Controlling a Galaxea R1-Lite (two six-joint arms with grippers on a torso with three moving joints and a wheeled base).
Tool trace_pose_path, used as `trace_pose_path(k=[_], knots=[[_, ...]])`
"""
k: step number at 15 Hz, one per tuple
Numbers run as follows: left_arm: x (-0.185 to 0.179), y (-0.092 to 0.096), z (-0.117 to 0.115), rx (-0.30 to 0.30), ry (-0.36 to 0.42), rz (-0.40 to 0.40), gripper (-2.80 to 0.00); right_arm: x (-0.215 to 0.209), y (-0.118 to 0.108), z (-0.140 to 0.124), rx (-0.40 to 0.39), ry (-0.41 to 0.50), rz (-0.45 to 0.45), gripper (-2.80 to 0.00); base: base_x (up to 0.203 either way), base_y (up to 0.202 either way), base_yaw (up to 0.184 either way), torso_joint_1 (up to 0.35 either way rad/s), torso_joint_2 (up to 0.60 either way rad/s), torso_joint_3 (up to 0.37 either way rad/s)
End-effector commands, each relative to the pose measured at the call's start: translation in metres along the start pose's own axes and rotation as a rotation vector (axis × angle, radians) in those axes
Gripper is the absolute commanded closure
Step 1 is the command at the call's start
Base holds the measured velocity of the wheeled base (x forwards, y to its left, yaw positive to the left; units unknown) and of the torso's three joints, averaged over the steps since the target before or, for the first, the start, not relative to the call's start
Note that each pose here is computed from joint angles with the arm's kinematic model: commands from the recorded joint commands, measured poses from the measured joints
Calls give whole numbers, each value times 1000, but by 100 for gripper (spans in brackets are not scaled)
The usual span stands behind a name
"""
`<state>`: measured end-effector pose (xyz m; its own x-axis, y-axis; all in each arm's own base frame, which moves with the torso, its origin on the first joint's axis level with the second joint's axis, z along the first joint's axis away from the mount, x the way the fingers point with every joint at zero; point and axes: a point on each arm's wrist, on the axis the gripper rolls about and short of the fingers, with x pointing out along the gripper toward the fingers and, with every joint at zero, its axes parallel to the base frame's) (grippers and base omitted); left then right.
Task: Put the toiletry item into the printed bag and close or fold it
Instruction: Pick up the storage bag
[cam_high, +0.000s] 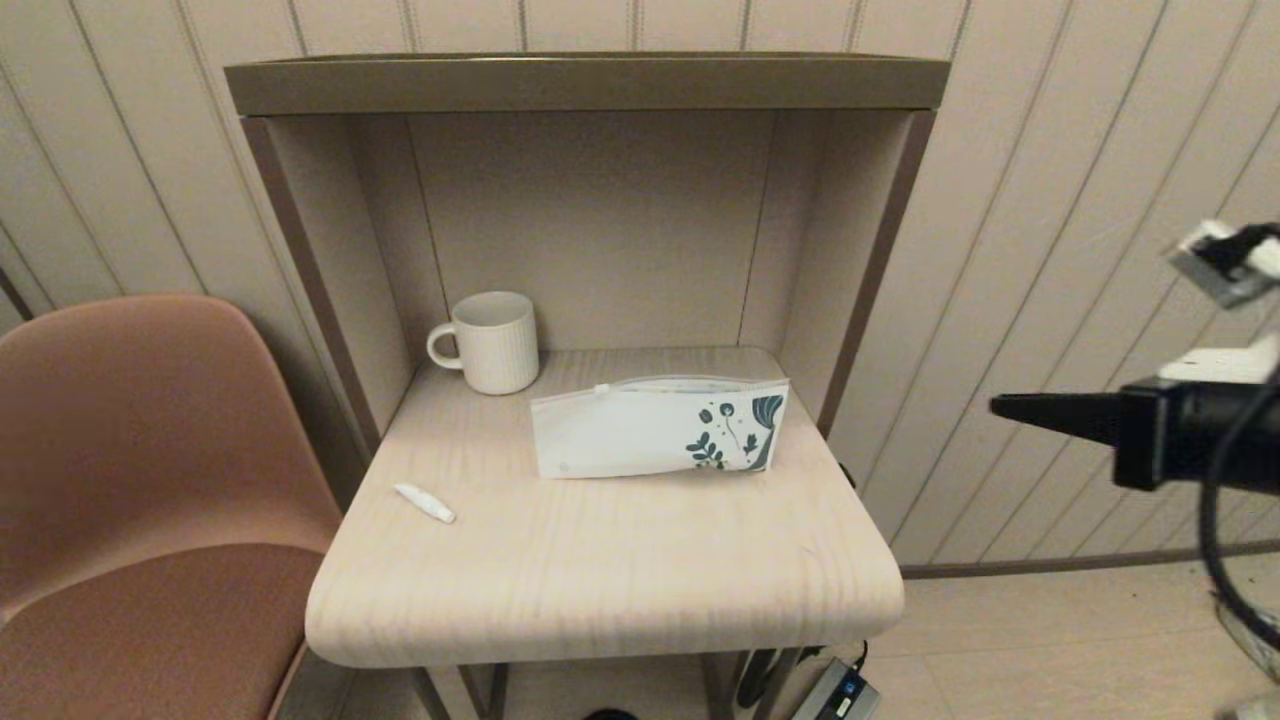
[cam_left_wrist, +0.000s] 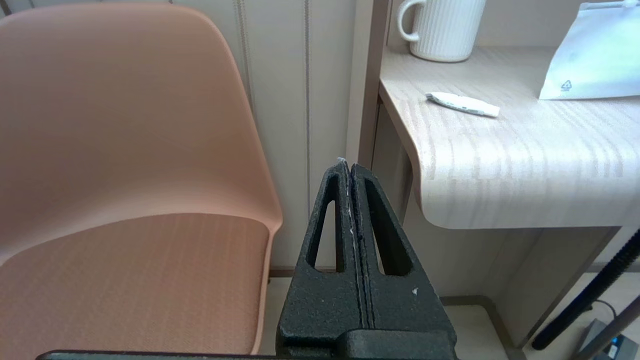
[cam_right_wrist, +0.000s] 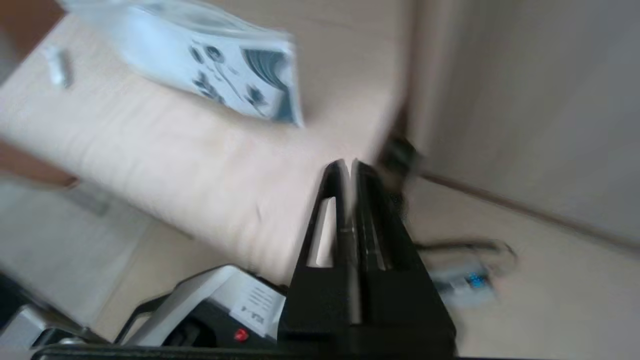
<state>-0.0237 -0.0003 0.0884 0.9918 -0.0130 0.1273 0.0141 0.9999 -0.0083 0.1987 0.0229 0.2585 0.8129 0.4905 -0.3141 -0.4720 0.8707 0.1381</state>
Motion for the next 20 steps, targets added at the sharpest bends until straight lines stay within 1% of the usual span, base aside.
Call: trace_pose_path(k=[1, 2, 3, 4, 6, 8, 10, 12, 13, 16, 18, 20], knots=[[0, 0, 0, -1, 0, -1, 0, 52, -23, -12, 4, 96, 103, -280, 0, 0, 0, 0, 0, 0], [0, 0, 0, -1, 0, 0, 0, 55, -24, -10, -19, 86, 154, -280, 0, 0, 0, 0, 0, 0], [0, 0, 0, -1, 0, -1, 0, 56, -25, -10, -20, 81, 204, -280, 0, 0, 0, 0, 0, 0], [0, 0, 0, -1, 0, -1, 0, 58, -29, -9, -19, 76, 234, -280, 0, 0, 0, 0, 0, 0], [0, 0, 0, -1, 0, -1, 0, 68, -35, -13, -20, 91, 265, -280, 0, 0, 0, 0, 0, 0], [0, 0, 0, -1, 0, -1, 0, 81, -39, -23, -18, 125, 328, -280, 0, 0, 0, 0, 0, 0], [0, 0, 0, -1, 0, 1, 0, 97, -44, -33, 4, 160, 376, -280, 0, 0, 0, 0, 0, 0], [0, 0, 0, -1, 0, 1, 0, 116, -43, -34, -9, 162, 416, -280, 0, 0, 0, 0, 0, 0], [0, 0, 0, -1, 0, 1, 0, 126, -39, -31, -37, 139, 434, -280, 0, 0, 0, 0, 0, 0], [0, 0, 0, -1, 0, -1, 0, 139, -33, -22, -74, 104, 457, -280, 0, 0, 0, 0, 0, 0], [0, 0, 0, -1, 0, -1, 0, 148, -24, -25, -83, 118, 478, -280, 0, 0, 0, 0, 0, 0], [0, 0, 0, -1, 0, -1, 0, 158, -24, -24, -91, 121, 467, -280, 0, 0, 0, 0, 0, 0]])
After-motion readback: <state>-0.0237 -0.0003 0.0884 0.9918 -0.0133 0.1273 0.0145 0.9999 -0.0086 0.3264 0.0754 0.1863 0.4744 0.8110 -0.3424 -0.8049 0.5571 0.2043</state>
